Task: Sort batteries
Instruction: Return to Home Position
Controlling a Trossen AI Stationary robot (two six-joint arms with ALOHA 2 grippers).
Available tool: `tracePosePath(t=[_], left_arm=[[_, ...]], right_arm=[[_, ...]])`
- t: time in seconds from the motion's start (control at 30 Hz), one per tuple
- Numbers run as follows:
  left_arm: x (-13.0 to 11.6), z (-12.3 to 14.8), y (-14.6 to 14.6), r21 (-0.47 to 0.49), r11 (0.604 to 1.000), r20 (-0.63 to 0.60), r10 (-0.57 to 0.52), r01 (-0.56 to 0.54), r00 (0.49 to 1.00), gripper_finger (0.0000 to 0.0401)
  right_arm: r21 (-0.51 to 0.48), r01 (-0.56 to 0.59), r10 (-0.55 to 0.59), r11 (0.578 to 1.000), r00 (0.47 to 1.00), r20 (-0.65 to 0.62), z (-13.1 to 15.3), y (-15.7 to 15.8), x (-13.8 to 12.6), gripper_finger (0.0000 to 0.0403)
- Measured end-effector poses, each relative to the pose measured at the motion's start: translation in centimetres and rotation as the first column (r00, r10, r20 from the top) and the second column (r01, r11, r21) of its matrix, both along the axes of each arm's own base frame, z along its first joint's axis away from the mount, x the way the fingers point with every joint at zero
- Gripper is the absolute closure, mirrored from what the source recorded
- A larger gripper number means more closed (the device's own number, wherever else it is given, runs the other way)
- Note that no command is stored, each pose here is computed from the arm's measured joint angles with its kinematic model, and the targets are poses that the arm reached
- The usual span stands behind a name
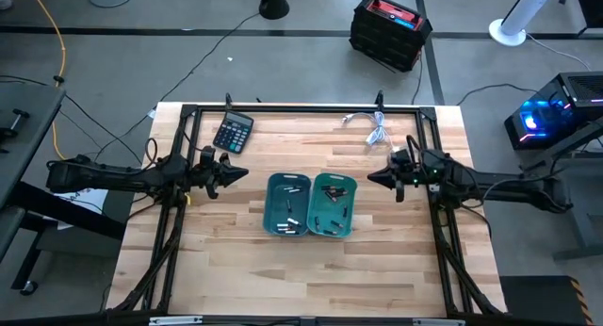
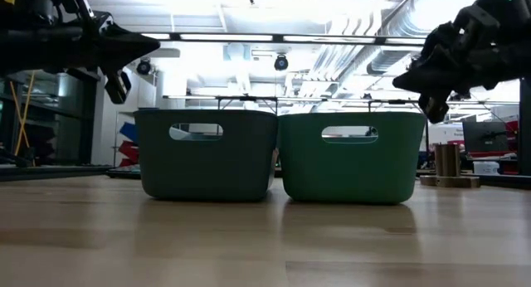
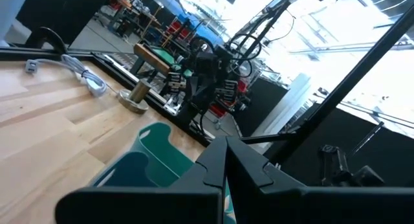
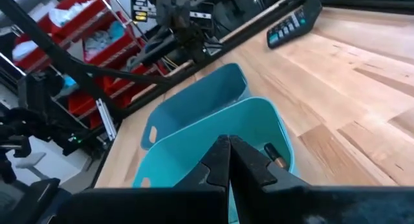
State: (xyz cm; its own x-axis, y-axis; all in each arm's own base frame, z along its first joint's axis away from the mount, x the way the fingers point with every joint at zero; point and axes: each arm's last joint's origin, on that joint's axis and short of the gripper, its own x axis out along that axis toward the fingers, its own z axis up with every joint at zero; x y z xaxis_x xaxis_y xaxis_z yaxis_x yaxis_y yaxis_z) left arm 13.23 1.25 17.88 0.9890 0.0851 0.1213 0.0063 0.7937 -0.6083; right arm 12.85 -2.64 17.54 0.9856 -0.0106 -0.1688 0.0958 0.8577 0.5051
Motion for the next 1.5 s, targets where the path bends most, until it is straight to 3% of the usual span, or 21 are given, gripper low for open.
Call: tracePosePath(t=[0.33, 0.5, 0.67, 0.93, 1.0, 1.13, 1.27, 1.5], left_arm=[[0.0, 0.0, 0.0, 0.000, 1.000, 0.000, 0.000, 0.000, 1.000, 0.0401], [-0.3, 0.2, 0.0, 0.001, 1.000, 0.015, 0.000, 0.000, 1.000, 0.0401], [-0.9, -0.2, -0.1, -0.004, 1.000, -0.046, 0.000, 0.000, 0.999, 0.0401], [-2.3, -2.1, -0.2, -0.023, 1.000, -0.238, -0.003, -0.003, 0.971, 0.0401], [-2.7, -2.3, -0.3, -0.025, 1.000, -0.256, -0.002, -0.004, 0.967, 0.0401], [-3.2, -1.5, -0.3, -0.015, 1.000, -0.168, 0.013, -0.016, 0.986, 0.0401], [-3.5, -1.1, -0.3, -0.011, 1.000, -0.118, 0.015, -0.016, 0.993, 0.0401], [-3.6, -1.1, -0.5, -0.010, 1.000, -0.108, -0.003, 0.002, 0.994, 0.0401]], right_arm=[[-0.112, -0.053, 0.047, 0.992, 0.998, -0.048, -2.1, 0.5, -0.3, 0.0403], [-0.171, 0.004, -0.024, 0.985, 0.993, -0.114, -3.4, 0.4, -0.6, 0.0403], [-0.187, 0.066, -0.099, 0.980, 0.979, -0.176, -4.0, 0.2, -0.8, 0.0403], [-0.188, 0.068, -0.104, 0.980, 0.977, -0.186, -4.1, 0.2, -0.8, 0.0403], [-0.188, 0.068, -0.104, 0.980, 0.977, -0.186, -4.1, 0.2, -0.8, 0.0403], [-0.187, 0.067, -0.103, 0.980, 0.976, -0.190, -4.1, 0.2, -1.0, 0.0403], [-0.193, 0.062, -0.093, 0.979, 0.984, -0.153, -3.7, 0.5, -1.5, 0.0403], [-0.216, 0.084, -0.076, 0.973, 0.996, 0.042, -1.9, 0.9, -2.4, 0.0402]])
